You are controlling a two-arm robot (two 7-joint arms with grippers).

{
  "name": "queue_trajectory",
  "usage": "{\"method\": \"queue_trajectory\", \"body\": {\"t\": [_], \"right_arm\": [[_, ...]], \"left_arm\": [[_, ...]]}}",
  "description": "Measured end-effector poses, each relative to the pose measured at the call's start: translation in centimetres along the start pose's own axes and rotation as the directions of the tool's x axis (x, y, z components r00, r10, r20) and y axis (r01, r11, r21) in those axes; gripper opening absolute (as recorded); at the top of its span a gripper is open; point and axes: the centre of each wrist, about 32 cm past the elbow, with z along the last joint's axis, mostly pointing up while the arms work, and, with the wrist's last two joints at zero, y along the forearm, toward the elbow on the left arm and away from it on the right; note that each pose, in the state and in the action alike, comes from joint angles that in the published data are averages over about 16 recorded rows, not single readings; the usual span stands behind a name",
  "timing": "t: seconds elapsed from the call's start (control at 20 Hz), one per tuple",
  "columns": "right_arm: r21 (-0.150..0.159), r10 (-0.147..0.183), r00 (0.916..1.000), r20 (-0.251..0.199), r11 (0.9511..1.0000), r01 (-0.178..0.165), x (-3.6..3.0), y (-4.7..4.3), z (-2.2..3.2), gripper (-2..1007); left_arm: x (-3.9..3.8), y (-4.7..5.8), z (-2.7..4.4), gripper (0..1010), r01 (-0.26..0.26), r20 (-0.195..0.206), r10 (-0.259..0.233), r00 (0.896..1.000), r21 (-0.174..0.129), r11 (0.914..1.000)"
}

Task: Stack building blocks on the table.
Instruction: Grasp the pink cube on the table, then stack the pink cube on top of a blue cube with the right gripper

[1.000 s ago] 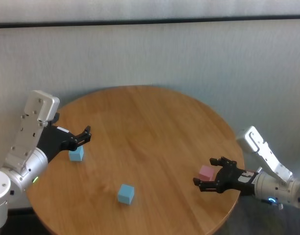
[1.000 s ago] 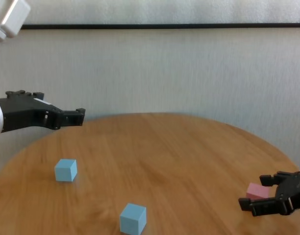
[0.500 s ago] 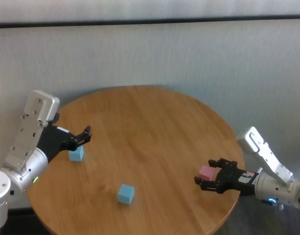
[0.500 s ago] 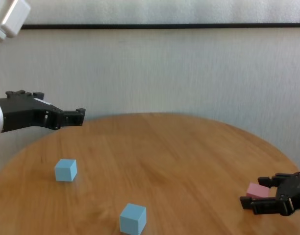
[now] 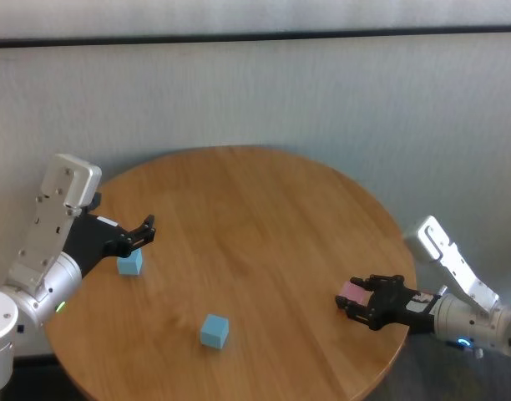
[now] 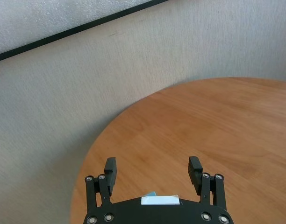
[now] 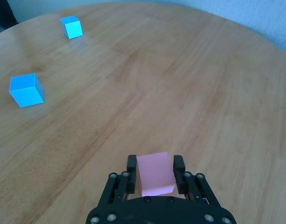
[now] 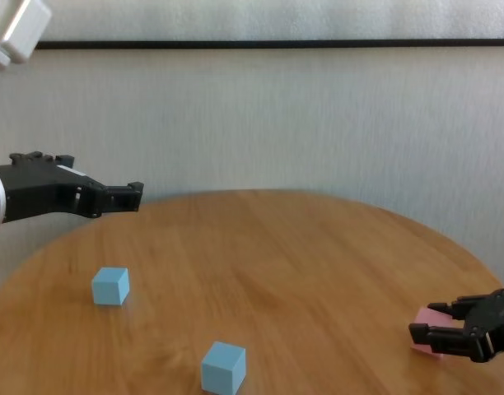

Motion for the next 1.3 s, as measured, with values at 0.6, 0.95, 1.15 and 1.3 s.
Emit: {"method": "queue_trajectory", "body": {"t": [0.6, 0.95, 1.15, 1.3], "right_arm": [[0.029, 0.029, 0.9990, 0.033, 0.9991, -0.030, -0.47, 0.02, 0.43, 371], [0.061, 0.105, 0.9904, 0.091, 0.9920, -0.110, -1.10, 1.38, 1.94, 372], [0.068, 0.158, 0.9795, 0.125, 0.9836, -0.167, -1.32, 2.81, 3.24, 372], [0.066, 0.195, 0.9696, 0.147, 0.9762, -0.207, -1.43, 4.06, 4.31, 372]], "left_arm": [[0.00, 0.0, 0.00, 1003, 0.000, 0.000, 0.000, 1.000, 0.000, 1.0000], [0.00, 0.0, 0.00, 1003, 0.000, 0.000, 0.000, 1.000, 0.000, 1.0000], [0.00, 0.0, 0.00, 1003, 0.000, 0.000, 0.000, 1.000, 0.000, 1.0000], [0.00, 0.0, 0.00, 1003, 0.000, 0.000, 0.000, 1.000, 0.000, 1.0000]]}}
